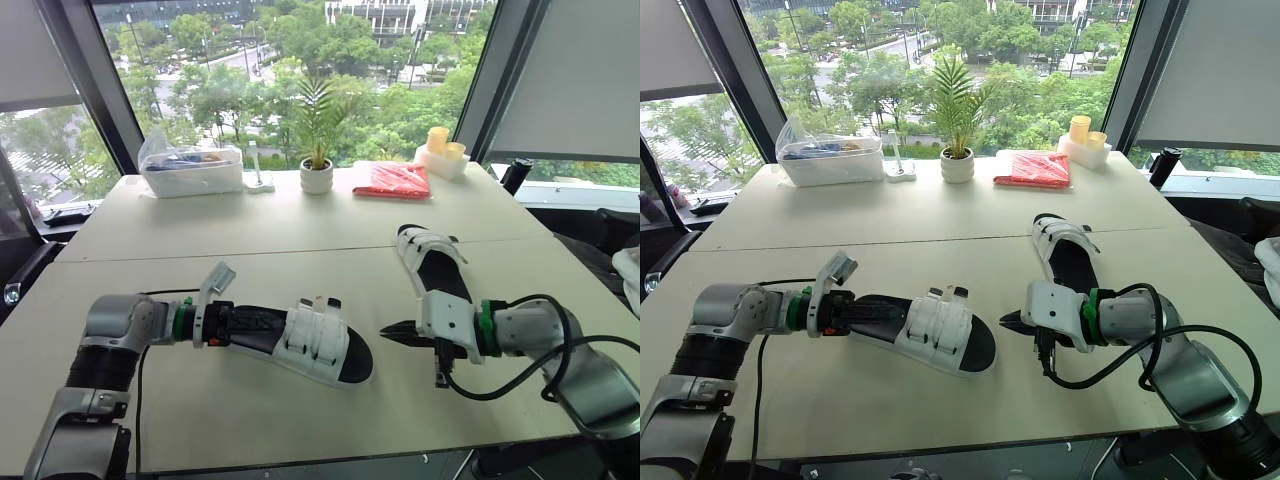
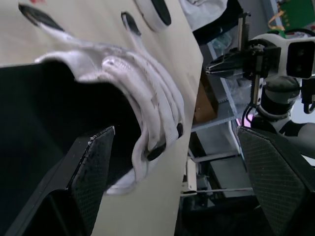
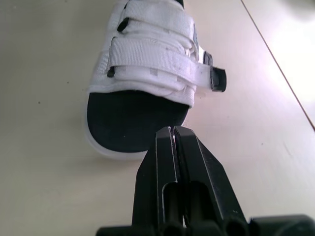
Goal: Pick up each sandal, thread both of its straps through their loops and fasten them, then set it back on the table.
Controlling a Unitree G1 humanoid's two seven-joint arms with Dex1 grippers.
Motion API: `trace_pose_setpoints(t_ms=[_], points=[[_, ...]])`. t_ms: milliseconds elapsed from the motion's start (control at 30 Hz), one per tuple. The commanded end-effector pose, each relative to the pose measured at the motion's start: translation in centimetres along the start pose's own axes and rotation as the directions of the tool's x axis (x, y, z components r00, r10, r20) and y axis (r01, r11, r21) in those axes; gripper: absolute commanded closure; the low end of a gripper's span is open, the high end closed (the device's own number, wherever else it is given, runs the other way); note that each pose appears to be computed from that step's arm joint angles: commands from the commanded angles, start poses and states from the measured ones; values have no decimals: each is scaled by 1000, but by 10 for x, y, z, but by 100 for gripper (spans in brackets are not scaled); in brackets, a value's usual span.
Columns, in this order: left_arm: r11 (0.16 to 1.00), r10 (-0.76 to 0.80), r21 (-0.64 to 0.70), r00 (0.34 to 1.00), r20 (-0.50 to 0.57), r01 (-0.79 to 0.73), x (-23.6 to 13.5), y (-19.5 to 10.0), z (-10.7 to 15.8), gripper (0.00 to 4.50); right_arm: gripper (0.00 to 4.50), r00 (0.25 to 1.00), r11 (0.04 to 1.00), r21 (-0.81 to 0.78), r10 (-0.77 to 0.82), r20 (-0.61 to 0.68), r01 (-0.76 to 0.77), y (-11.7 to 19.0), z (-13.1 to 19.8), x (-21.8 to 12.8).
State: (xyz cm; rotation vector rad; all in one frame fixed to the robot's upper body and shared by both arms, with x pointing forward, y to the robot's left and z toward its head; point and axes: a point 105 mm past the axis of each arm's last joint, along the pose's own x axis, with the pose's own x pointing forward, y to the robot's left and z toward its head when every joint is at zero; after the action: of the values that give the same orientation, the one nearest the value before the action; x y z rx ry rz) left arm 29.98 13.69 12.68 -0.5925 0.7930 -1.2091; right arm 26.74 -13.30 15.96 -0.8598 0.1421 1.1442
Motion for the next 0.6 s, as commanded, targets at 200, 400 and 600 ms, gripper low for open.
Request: trace_pose_setpoints(t_ms=[200, 400, 600], points=[[997, 0, -80, 1000, 22, 2, 22, 13, -14, 39, 450, 998, 996, -61, -59, 6, 59, -6, 16, -12], [994, -54, -90, 997, 49, 58, 55, 15, 1, 39, 450, 997, 996, -56, -75, -1, 75, -6, 19, -16], [985, -100, -142, 995, 15, 101, 83, 20, 0, 39, 450, 997, 996, -48, -82, -13, 81, -4, 19, -18]])
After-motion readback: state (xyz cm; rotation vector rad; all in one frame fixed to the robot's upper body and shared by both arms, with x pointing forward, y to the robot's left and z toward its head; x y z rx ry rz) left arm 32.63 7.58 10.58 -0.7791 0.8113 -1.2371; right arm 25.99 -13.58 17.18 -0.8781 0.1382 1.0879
